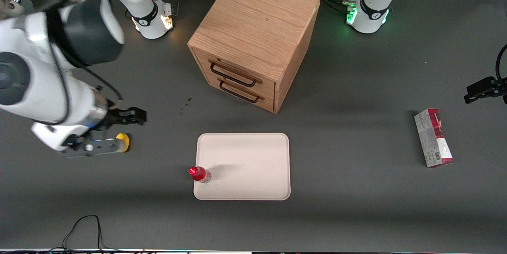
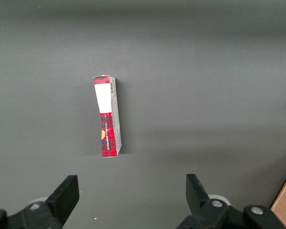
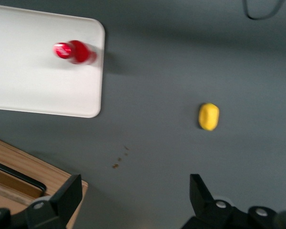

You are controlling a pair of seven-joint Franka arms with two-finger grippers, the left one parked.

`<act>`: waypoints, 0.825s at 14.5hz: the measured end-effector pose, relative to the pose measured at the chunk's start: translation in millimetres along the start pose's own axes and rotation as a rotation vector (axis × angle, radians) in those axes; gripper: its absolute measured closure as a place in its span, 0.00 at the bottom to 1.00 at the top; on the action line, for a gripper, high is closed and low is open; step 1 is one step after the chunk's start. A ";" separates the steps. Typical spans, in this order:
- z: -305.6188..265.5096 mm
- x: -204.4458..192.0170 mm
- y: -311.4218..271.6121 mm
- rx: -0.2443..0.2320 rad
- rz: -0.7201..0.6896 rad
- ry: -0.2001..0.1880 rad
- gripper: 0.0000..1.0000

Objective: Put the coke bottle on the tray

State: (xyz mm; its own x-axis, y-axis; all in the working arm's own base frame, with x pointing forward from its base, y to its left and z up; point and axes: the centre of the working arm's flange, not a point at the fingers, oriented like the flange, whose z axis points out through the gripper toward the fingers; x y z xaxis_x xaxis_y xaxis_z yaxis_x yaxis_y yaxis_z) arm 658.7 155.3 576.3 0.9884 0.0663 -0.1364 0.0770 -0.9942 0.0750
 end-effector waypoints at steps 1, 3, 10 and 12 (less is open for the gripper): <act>-3.4 -5.5 24.5 0.014 0.023 -0.005 0.00; -9.3 -19.2 71.3 0.046 0.076 0.025 0.00; -9.1 -75.0 148.4 0.084 0.186 0.126 0.00; -9.0 -87.0 159.0 0.086 0.202 0.127 0.00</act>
State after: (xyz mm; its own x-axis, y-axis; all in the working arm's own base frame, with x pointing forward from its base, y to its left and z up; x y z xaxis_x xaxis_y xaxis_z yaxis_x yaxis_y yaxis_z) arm 586.2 -7.8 608.9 0.9916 -0.1294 -0.0013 -0.1294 -0.9916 0.0032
